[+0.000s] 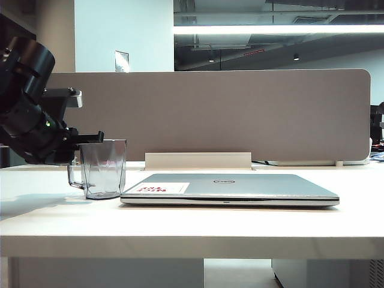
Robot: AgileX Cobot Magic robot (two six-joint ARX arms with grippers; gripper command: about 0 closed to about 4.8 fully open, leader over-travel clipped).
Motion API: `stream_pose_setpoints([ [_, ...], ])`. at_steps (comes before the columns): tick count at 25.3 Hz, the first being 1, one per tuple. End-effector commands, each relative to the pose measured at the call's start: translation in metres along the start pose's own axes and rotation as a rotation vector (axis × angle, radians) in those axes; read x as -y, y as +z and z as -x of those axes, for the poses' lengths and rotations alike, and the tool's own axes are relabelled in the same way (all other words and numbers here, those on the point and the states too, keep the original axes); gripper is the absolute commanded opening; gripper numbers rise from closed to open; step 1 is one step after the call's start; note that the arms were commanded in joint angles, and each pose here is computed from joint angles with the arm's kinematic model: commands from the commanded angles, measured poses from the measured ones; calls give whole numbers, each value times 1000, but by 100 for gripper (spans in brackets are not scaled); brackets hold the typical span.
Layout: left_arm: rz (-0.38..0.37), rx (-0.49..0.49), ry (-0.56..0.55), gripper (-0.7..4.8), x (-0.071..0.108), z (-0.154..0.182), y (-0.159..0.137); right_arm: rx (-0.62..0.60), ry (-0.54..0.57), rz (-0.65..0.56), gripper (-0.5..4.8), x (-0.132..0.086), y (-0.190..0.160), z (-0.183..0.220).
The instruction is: Pick up the water cup and place it on the left side of the laptop.
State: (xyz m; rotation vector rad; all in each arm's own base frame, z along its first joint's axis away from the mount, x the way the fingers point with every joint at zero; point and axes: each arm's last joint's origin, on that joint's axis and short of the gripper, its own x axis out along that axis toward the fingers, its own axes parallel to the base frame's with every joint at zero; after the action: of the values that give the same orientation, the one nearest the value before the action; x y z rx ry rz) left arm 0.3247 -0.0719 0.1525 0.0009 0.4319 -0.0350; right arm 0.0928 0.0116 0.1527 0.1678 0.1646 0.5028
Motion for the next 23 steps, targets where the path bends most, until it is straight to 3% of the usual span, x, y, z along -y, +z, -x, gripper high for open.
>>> stream_pose_setpoints([
  [1,-19,-61,6,32,-1,-1,-8,7,2,4,-1,0,0,0],
  [10,-20,-67,6,36,-1,0,-9,7,2,4,-1,0,0,0],
  [13,-20,-66,5,89,-1,0,-8,7,2,4,-1,0,0,0],
  [23,-19,-41,3,93,-1,5,0,7,2,4,-1,0,0,0],
])
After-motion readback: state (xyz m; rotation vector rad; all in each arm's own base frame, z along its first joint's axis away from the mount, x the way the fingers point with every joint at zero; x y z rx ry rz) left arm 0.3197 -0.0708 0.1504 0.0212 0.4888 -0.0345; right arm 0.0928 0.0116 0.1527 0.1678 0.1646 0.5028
